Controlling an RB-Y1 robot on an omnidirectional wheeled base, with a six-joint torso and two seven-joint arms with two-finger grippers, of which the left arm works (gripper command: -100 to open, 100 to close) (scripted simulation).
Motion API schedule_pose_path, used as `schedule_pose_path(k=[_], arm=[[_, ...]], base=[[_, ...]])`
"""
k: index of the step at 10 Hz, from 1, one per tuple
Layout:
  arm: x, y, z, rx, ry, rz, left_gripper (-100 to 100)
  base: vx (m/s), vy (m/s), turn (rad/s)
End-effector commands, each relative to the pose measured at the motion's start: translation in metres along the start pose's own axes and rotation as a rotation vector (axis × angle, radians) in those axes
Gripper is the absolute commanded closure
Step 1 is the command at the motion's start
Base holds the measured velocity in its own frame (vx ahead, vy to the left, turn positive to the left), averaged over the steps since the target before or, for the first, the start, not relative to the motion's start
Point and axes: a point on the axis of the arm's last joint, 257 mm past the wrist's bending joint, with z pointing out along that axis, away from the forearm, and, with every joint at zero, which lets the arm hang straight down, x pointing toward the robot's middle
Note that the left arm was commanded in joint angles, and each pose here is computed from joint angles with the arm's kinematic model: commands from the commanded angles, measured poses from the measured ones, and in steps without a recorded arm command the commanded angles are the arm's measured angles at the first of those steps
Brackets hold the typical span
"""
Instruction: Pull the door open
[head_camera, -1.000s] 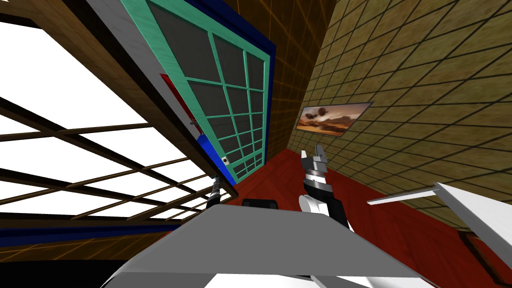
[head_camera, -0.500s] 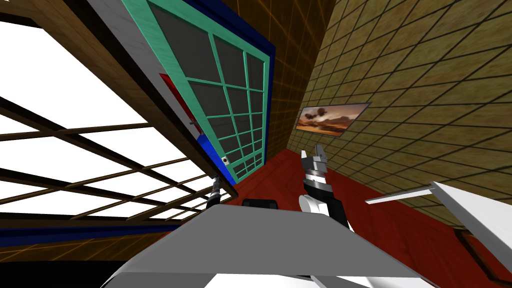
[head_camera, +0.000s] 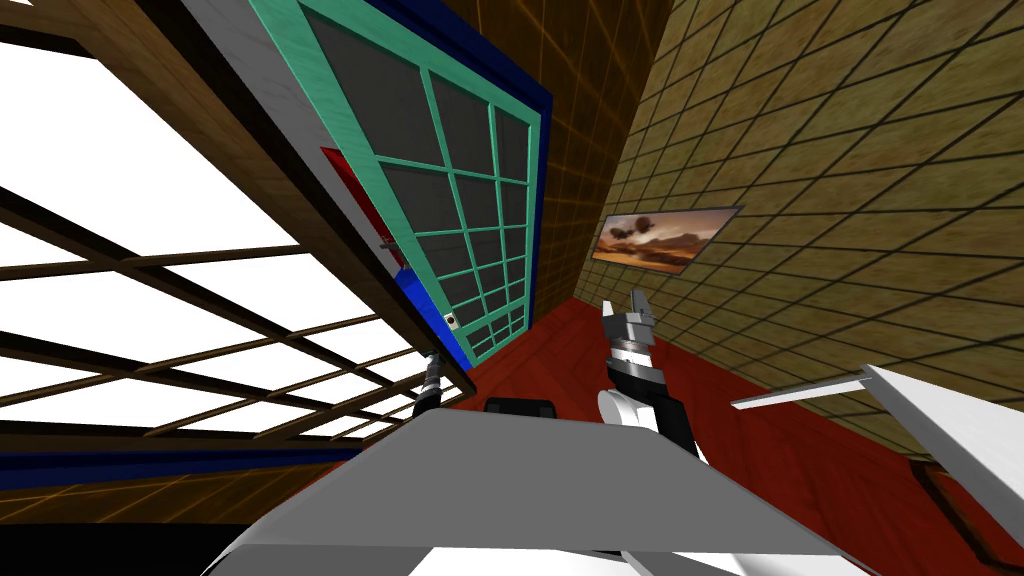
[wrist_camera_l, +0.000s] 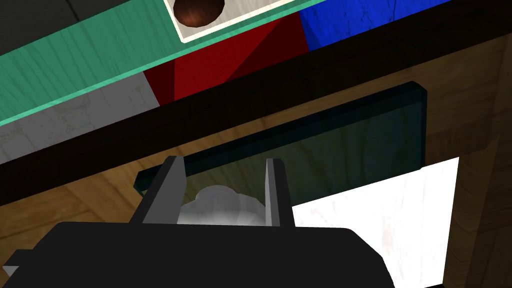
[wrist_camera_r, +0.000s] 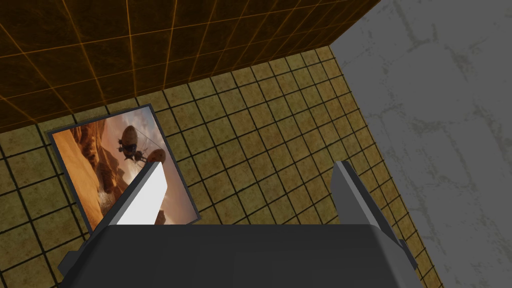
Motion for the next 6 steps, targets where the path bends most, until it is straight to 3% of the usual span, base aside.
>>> schedule_pose_path(k=[1, 6], arm=[[-0.0033, 0.0001, -0.0021, 0.003, -0.001, -0.026, 100], [0.0006, -0.0022, -0.0059, 0.012, 0.017, -0.102, 100]], base=[[-0.003, -0.017, -0.024], [-0.018, -0.002, 0.013]])
